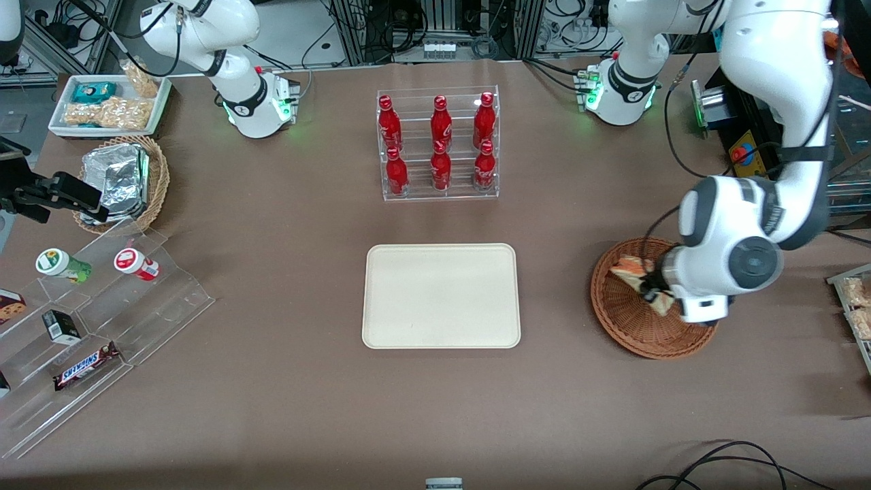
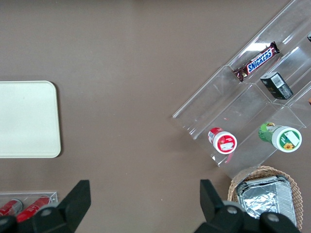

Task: Place sandwich from basket to tray
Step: 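Carry the held sandwich over the cream tray with the left gripper, then lower the sandwich onto the tray and open the left gripper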

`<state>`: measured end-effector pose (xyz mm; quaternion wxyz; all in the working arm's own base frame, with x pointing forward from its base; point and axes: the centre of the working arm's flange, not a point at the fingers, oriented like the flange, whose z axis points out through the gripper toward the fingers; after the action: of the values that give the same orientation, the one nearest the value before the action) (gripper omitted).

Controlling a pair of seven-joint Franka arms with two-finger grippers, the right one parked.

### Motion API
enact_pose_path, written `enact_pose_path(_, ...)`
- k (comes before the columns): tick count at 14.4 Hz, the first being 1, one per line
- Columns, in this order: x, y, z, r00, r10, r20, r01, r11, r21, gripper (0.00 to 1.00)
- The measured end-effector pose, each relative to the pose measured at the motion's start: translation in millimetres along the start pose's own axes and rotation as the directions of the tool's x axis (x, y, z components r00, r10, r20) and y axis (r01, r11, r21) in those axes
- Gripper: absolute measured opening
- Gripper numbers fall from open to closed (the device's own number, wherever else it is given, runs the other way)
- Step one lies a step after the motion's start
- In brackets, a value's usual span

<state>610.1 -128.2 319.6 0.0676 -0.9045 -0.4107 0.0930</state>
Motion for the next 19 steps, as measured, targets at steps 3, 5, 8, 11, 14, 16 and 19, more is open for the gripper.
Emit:
enact_pose_path(3,-79.1,60.5,23.9,0.987,0.148,-0.066,-0.152,0.987,-0.060,0.17)
enact_pose_path(5,-131.0,94.3,39.5,0.964,0.240,-0.113,-0.252,0.962,-0.107,0.15)
enact_pose_path(8,-195.7,138.0,35.5,0.911,0.375,-0.170,-0.400,0.904,-0.150,0.15)
enact_pose_path(11,-254.4,167.7,42.4,0.856,0.478,-0.196,-0.508,0.848,-0.151,0.15)
enact_pose_path(14,-312.9,185.6,72.3,0.806,0.553,-0.209,-0.584,0.801,-0.133,0.15)
enact_pose_path(16,-320.6,195.4,78.9,0.795,0.565,-0.220,-0.598,0.790,-0.133,0.15)
enact_pose_path(19,-321.2,204.4,87.1,0.789,0.572,-0.223,-0.606,0.784,-0.133,0.15)
